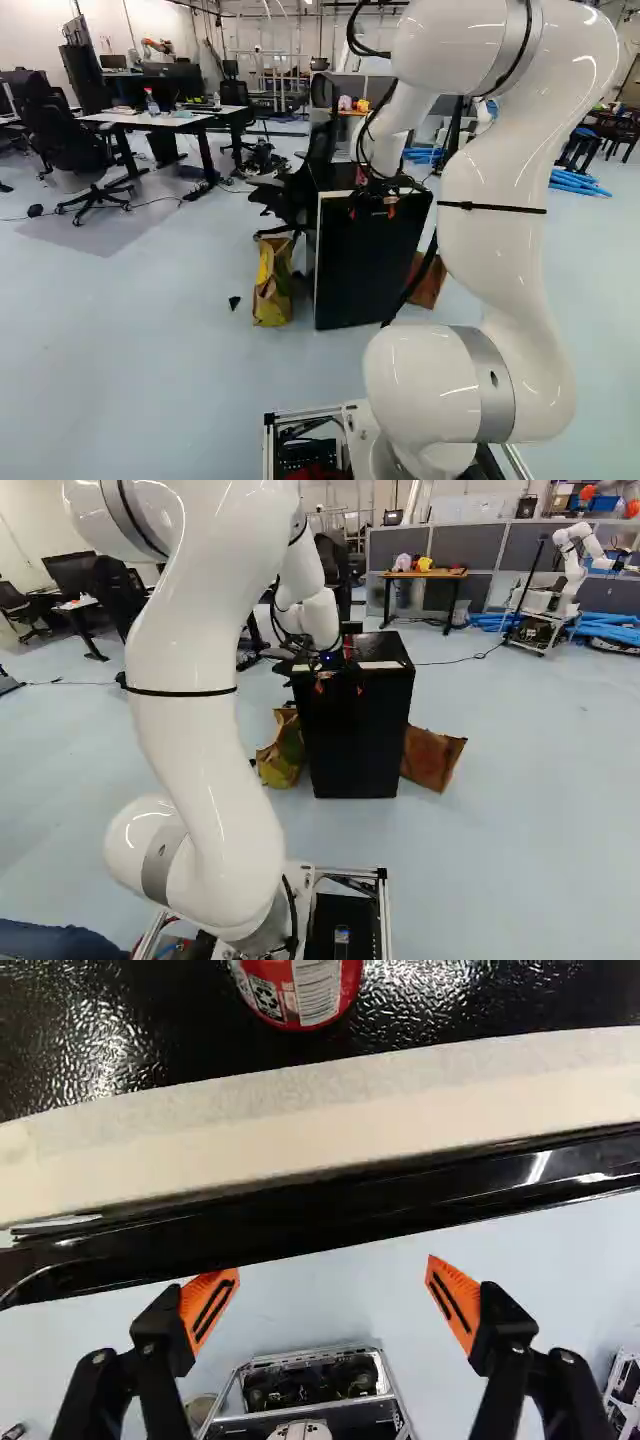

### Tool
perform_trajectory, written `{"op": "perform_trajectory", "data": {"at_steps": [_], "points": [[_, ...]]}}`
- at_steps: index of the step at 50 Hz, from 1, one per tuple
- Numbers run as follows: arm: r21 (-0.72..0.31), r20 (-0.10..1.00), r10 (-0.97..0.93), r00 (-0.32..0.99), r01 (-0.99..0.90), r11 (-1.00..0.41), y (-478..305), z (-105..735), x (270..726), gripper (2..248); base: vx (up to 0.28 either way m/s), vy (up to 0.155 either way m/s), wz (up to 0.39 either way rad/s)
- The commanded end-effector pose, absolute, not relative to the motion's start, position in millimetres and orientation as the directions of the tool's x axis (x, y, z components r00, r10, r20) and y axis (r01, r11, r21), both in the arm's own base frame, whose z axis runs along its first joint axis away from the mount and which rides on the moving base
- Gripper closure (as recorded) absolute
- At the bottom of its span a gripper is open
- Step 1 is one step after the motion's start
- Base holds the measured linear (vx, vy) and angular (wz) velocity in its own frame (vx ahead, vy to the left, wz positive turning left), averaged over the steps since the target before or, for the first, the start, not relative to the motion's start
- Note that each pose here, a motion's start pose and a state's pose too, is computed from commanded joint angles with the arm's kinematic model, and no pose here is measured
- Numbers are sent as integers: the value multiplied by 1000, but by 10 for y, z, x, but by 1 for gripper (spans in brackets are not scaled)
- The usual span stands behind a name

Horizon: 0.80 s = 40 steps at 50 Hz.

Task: Grab a drink from the fridge

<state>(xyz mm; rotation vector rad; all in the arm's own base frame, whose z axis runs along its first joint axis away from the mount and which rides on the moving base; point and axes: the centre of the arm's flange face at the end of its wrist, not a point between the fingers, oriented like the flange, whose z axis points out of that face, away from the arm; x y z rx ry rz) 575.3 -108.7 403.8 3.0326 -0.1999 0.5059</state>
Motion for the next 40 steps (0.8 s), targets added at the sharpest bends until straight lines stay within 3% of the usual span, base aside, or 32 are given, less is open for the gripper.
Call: {"op": "perform_trajectory", "data": {"at_steps": [40], "points": [[38,365,-115,924,-139,-990,-1090,4053,5750,3,0,0,0]]}}
